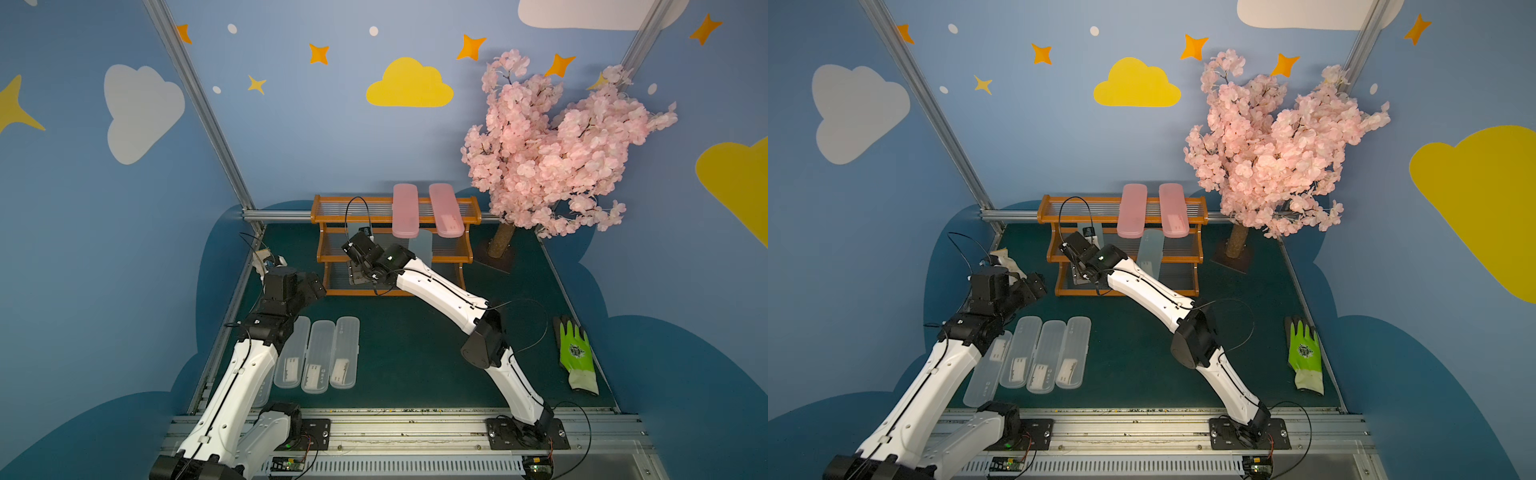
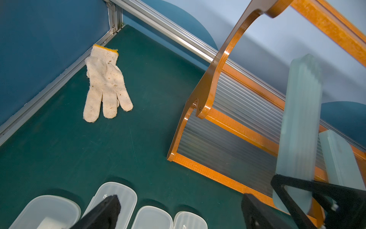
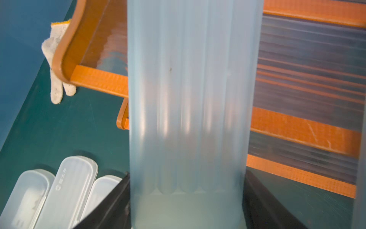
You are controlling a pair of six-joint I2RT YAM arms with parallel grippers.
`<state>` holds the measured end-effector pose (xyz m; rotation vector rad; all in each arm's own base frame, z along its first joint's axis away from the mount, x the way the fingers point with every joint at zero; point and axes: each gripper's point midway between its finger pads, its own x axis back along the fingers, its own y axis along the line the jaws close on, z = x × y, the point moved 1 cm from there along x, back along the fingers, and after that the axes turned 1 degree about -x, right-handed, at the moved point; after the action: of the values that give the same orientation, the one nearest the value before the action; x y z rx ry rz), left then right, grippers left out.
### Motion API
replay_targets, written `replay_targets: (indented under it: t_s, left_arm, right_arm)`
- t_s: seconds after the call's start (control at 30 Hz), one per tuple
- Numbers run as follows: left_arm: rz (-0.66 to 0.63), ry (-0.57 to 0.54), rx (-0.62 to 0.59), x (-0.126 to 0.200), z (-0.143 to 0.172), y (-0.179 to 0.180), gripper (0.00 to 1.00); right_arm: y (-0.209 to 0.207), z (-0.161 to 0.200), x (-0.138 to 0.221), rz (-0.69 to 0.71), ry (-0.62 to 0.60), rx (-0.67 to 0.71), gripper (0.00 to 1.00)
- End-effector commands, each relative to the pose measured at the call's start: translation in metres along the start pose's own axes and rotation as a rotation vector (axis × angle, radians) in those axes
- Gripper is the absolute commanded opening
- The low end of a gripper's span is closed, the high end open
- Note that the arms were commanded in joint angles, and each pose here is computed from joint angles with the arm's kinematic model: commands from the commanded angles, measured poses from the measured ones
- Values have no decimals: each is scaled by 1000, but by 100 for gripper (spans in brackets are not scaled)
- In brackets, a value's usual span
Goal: Place the pencil cases on the shelf according to color
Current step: Place the pencil case on the shelf.
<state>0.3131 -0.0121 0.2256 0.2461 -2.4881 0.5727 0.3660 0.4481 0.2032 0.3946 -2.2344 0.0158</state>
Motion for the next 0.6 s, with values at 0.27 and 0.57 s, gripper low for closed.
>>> replay_targets:
  t_s: [0.27, 0.57]
  left_arm:
    - [45, -2, -11, 5, -4, -8, 100]
    - [47, 3, -15, 6, -2, -7, 100]
  right_arm:
    - [-7, -19, -6, -15, -28, -93, 73]
    - [-3, -32, 5, -62, -56, -118, 88]
